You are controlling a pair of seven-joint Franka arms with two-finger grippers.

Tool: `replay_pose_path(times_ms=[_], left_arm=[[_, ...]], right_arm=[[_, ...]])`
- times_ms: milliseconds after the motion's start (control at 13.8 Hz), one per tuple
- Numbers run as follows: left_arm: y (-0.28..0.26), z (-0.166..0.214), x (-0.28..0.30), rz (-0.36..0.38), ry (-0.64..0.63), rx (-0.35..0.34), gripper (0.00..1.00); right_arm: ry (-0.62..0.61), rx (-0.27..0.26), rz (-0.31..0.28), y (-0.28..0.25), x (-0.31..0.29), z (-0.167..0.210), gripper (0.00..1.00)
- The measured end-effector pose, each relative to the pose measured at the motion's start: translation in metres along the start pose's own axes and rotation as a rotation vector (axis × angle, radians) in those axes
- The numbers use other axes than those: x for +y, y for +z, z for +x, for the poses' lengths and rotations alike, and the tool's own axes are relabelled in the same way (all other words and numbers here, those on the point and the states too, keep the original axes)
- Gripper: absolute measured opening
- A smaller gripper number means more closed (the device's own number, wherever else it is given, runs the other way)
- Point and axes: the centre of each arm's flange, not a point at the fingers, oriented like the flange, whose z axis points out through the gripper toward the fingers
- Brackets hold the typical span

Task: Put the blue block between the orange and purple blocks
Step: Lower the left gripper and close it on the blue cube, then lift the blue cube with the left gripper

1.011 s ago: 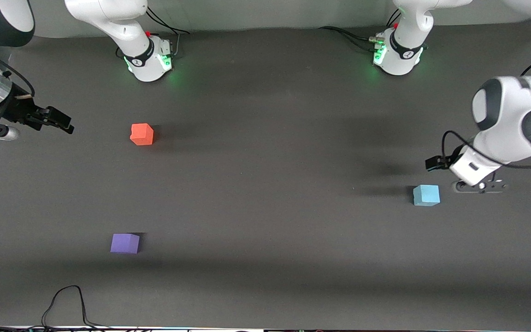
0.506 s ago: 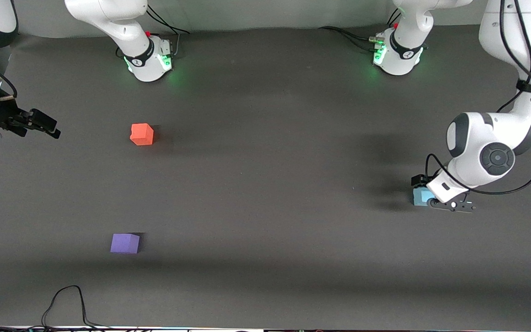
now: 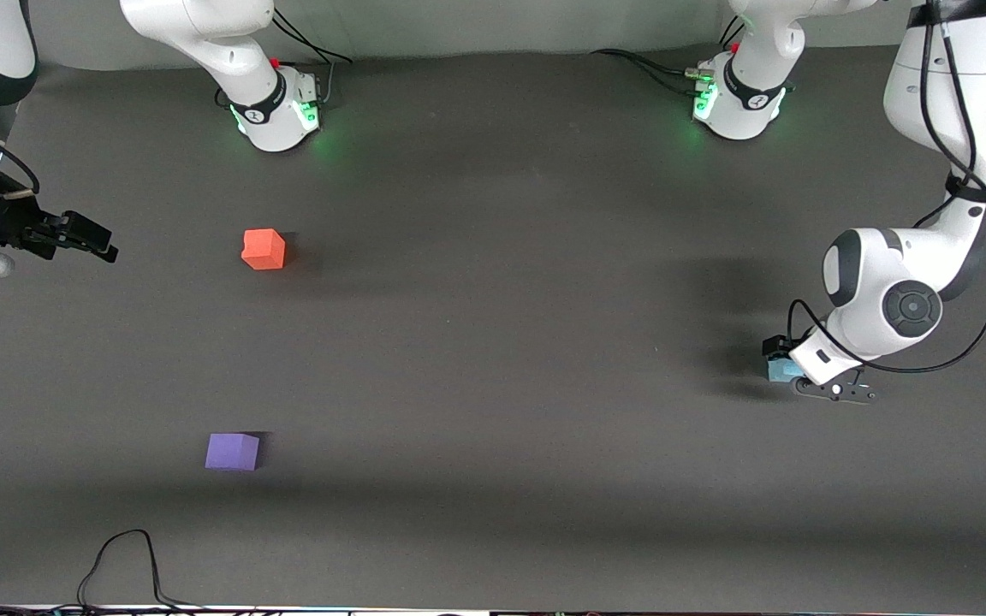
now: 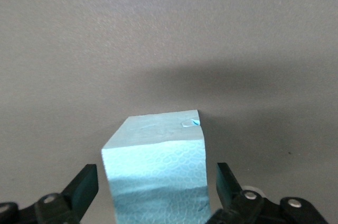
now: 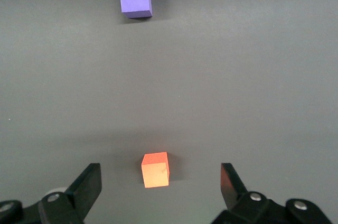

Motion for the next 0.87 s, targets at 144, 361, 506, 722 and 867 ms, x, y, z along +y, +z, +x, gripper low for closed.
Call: replay_pose_path(times_ms=[144, 361, 506, 722, 867], left_arm=[[0.001, 0.000, 0.000, -0.001, 0.000, -0.001, 0.98], [0.001, 0.000, 0.000, -0.001, 0.000, -0.001, 0.69], [0.000, 0.002, 0.000, 0.000, -0.001, 0.004, 0.62], [-0.021, 0.009, -0.006, 0.005, -0.009, 0.017, 0.59], [-0.070, 0.006, -0.015, 0.008, -0.026, -0.011, 0.59]], right_arm=[[-0.001, -0.002, 0.000, 0.000, 0.000, 0.000, 1.00], [-0.001, -0.001, 0.000, 0.000, 0.000, 0.000, 1.00], [-0.001, 0.002, 0.000, -0.002, 0.000, 0.001, 1.00], [-0.001, -0.007, -0.003, 0.003, -0.001, 0.005, 1.00], [0.001, -0.018, -0.004, 0.009, 0.001, 0.008, 1.00]])
